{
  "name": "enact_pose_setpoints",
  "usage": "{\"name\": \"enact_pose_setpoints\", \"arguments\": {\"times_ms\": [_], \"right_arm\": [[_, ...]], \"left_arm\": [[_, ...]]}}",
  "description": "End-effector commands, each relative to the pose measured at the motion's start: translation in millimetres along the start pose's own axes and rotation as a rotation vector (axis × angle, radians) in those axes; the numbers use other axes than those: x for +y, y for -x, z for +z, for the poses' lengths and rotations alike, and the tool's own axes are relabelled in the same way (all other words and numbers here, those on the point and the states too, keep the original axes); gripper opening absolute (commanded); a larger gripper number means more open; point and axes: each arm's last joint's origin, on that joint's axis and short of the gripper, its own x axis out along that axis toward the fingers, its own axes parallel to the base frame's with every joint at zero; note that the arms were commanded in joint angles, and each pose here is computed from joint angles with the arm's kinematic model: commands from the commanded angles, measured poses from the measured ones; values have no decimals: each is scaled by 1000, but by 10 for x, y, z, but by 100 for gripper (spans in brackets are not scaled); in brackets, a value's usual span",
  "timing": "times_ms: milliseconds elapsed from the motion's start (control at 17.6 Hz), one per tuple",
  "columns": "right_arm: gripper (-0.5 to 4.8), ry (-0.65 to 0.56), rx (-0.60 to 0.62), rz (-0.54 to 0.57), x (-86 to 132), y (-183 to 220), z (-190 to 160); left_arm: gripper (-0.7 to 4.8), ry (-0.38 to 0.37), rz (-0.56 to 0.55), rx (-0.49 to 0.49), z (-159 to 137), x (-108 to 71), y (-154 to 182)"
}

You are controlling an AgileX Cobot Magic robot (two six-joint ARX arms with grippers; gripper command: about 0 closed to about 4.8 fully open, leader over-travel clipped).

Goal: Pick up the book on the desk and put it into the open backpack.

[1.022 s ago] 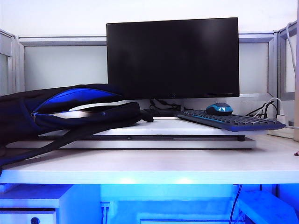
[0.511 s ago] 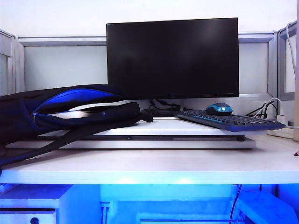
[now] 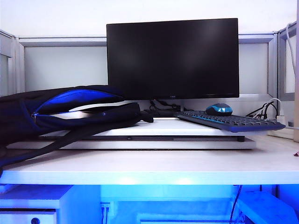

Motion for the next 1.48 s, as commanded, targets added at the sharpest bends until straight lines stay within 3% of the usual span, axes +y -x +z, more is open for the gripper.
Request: {"name": "enact_pose_setpoints", "arguments": {"times_ms": [57,114,170,284,568,795,908,1249,1306,1476], "right_arm": [[354,-55,2,4,-30,-2,-247],[353,-55,-7,6,-40,9,-351],[316,-59,-20,7,-54,9,-456],[273,-66,-41,12,-77,-12,-625],[273,-177,-55,17,-124,-208,-764],[273,-197,-41,13,-168,-369,-913],[273,-221,0,1,-218,-532,-1116],[237,-228,44,-35,-288,-717,-1399],[237,-230,58,-31,-297,-746,-1456],[187,-226,89,-38,-324,-817,-1601]], "left_arm": [[362,48,40,104,-139,43,-37],[362,50,49,106,-158,63,-68],[360,47,52,89,-176,97,-132],[319,52,51,76,-236,162,-250],[303,157,56,104,-505,335,-540],[303,175,37,93,-673,432,-708],[299,220,46,124,-935,545,-870],[265,230,55,149,-1215,647,-1006],[236,233,75,153,-1252,663,-1018],[213,202,63,155,-1354,694,-1062]]}}
